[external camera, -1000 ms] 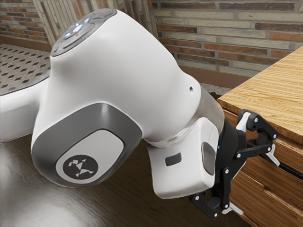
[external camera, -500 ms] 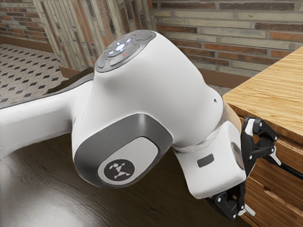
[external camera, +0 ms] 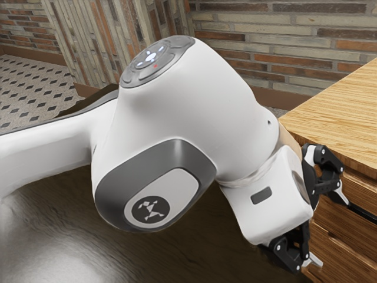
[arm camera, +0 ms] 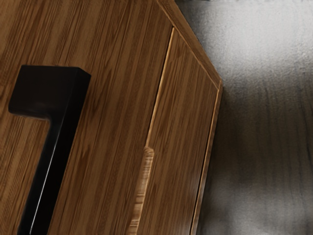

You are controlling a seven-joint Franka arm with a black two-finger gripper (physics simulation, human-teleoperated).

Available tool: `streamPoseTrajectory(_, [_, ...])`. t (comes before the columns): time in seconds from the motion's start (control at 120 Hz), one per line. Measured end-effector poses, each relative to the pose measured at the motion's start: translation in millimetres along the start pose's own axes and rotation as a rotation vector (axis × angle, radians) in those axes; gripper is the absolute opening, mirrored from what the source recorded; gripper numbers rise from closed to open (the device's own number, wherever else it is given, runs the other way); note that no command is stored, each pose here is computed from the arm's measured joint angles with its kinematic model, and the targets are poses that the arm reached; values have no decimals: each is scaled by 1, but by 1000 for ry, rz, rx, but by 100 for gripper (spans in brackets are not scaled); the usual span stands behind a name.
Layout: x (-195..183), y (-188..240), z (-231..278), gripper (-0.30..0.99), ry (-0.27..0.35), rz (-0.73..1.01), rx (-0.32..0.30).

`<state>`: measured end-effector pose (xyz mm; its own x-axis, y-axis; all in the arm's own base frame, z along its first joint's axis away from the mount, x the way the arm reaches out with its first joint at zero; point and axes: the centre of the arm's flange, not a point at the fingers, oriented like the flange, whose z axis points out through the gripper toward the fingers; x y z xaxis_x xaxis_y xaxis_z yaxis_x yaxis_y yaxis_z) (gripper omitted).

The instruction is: Pull the drawer handle with one arm to open the drawer

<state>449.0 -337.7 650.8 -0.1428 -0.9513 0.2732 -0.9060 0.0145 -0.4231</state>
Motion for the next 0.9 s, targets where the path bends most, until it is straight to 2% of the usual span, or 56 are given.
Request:
streamPoseTrajectory(0.125, [-3,-8,-1,67,-1,-18,13])
streamPoseTrajectory(0.45, [-11,-15,24,70,-15,-53,-2])
streamPoseTrajectory(0.592, [-9,-14,32,80,-11,-62,-10])
streamPoseTrajectory(0.808, [-8,-14,31,69,-5,-77,-3])
streamPoseTrajectory(0.9, [-9,-15,29,53,-9,-84,8])
